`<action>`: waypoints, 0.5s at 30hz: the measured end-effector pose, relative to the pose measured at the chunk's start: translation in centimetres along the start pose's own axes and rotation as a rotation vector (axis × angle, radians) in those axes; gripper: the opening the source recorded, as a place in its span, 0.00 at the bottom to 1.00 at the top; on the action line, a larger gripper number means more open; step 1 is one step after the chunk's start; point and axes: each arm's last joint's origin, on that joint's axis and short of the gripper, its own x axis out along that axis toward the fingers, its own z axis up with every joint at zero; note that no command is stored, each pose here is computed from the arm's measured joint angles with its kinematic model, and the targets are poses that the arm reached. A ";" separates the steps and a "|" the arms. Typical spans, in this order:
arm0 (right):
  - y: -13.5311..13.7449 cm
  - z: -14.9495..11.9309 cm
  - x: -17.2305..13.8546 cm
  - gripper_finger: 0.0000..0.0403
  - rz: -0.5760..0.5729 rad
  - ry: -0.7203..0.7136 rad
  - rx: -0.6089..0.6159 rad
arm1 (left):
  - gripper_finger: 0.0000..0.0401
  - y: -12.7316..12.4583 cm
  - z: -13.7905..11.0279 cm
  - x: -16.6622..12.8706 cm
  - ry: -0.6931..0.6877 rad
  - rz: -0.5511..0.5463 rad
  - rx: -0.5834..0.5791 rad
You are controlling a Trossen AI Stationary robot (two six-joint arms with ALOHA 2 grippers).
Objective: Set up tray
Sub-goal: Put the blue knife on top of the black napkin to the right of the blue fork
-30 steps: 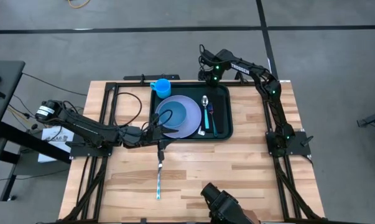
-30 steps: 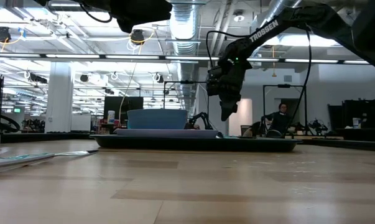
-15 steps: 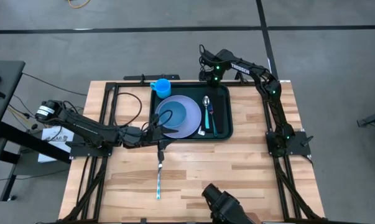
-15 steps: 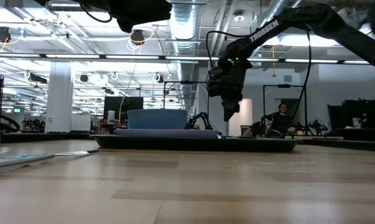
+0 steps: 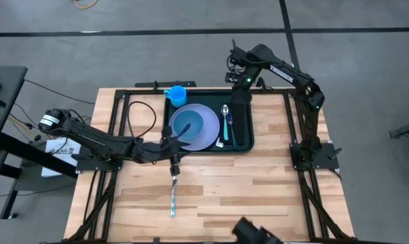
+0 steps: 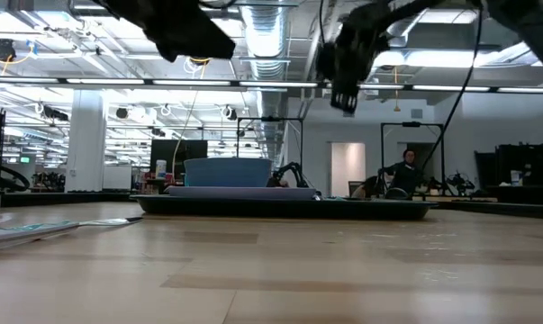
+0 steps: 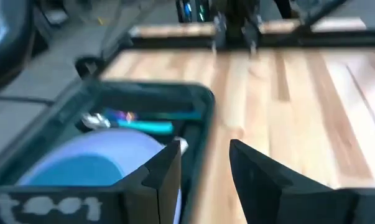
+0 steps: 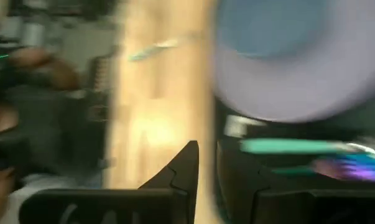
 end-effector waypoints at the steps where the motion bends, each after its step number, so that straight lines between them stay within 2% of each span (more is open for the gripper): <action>1: 1.1 0.0 0.1 0.13 0.040 -0.020 -0.031 | 0.32 -0.1 -0.1 0.0 0.024 -0.013 -0.005; 5: 5.4 -1.5 1.8 0.13 0.137 -0.002 -0.101 | 0.32 -0.8 -0.6 -0.5 0.078 -0.061 -0.028; 9: 8.4 -4.9 4.0 0.13 0.183 0.069 -0.128 | 0.32 -1.6 -0.8 -1.0 0.088 -0.085 -0.070; 12: 10.0 -8.3 5.6 0.12 0.212 0.062 -0.167 | 0.32 -1.9 -1.1 -1.3 0.117 -0.049 -0.125; 15: 10.6 -11.8 7.4 0.10 0.258 -0.020 -0.218 | 0.32 -2.4 -0.5 -1.9 0.173 0.009 -0.191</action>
